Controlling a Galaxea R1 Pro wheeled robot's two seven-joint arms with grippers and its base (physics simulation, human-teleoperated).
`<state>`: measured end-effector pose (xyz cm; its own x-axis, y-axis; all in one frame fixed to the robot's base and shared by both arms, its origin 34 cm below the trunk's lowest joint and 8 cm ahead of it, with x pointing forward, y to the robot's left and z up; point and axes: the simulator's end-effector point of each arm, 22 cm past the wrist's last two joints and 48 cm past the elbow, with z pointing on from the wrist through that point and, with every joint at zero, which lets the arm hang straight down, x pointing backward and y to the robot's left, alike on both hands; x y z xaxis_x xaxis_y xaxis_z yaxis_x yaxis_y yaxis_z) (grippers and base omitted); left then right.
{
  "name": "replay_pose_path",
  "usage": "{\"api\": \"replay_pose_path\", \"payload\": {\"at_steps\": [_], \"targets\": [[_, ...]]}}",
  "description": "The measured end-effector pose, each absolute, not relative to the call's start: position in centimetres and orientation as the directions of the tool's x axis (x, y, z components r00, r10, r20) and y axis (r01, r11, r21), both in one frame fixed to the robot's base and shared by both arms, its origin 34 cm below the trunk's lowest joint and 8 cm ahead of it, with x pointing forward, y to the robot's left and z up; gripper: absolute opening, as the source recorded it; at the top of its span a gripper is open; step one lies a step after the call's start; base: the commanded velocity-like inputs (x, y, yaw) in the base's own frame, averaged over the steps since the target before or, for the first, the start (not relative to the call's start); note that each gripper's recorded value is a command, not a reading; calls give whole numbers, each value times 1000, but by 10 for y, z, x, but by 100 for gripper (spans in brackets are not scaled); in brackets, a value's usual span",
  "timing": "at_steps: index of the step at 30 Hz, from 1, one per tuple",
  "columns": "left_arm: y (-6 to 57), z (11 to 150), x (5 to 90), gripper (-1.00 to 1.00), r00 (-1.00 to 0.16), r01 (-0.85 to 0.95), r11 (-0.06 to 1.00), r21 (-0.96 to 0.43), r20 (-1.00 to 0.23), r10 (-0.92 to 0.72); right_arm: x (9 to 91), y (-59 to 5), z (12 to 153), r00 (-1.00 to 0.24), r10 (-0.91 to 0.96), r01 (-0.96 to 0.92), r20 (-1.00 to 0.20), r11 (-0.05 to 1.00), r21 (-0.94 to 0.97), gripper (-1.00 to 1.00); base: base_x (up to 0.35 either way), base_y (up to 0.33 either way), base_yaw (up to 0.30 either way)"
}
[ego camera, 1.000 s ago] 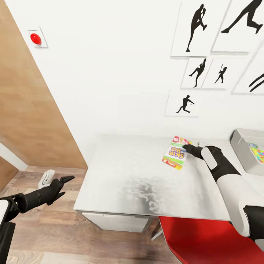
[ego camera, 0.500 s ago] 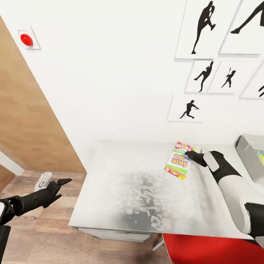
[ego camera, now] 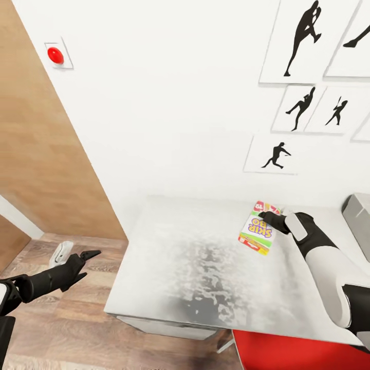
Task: Put all the toys in the child's room - the three board games (two on the bed and one on the table), the two jigsaw puzzles on the table, and the tennis ball on the table - inside the toy box on the table in the child's room.
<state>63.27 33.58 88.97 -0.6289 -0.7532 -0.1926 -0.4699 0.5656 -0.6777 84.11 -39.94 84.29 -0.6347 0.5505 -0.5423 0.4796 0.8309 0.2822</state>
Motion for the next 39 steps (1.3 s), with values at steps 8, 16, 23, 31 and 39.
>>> {"api": "replay_pose_path", "payload": {"at_steps": [8, 16, 23, 31, 39], "targets": [[334, 890, 633, 100, -631, -468, 564, -680, -190, -752, 835, -412, 841, -633, 557, 495, -538, 825, 272, 100, 0, 0, 46], [333, 890, 633, 100, -631, -467, 563, -682, -189, -752, 830, -453, 850, -603, 567, 529, -562, 811, 250, 100, 0, 0, 3], [331, 889, 633, 100, -633, -466, 563, -682, -187, -751, 823, -458, 843, -591, 600, 556, -539, 787, 268, 100, 0, 0, 0], [328, 889, 633, 100, -636, -464, 563, -683, -185, -749, 812, -452, 826, -610, 610, 567, -506, 782, 259, 100, 0, 0, 0], [327, 889, 633, 100, -637, -464, 563, -684, -184, -749, 805, -451, 817, -620, 613, 574, -489, 780, 250, 100, 0, 0, 120]]}}
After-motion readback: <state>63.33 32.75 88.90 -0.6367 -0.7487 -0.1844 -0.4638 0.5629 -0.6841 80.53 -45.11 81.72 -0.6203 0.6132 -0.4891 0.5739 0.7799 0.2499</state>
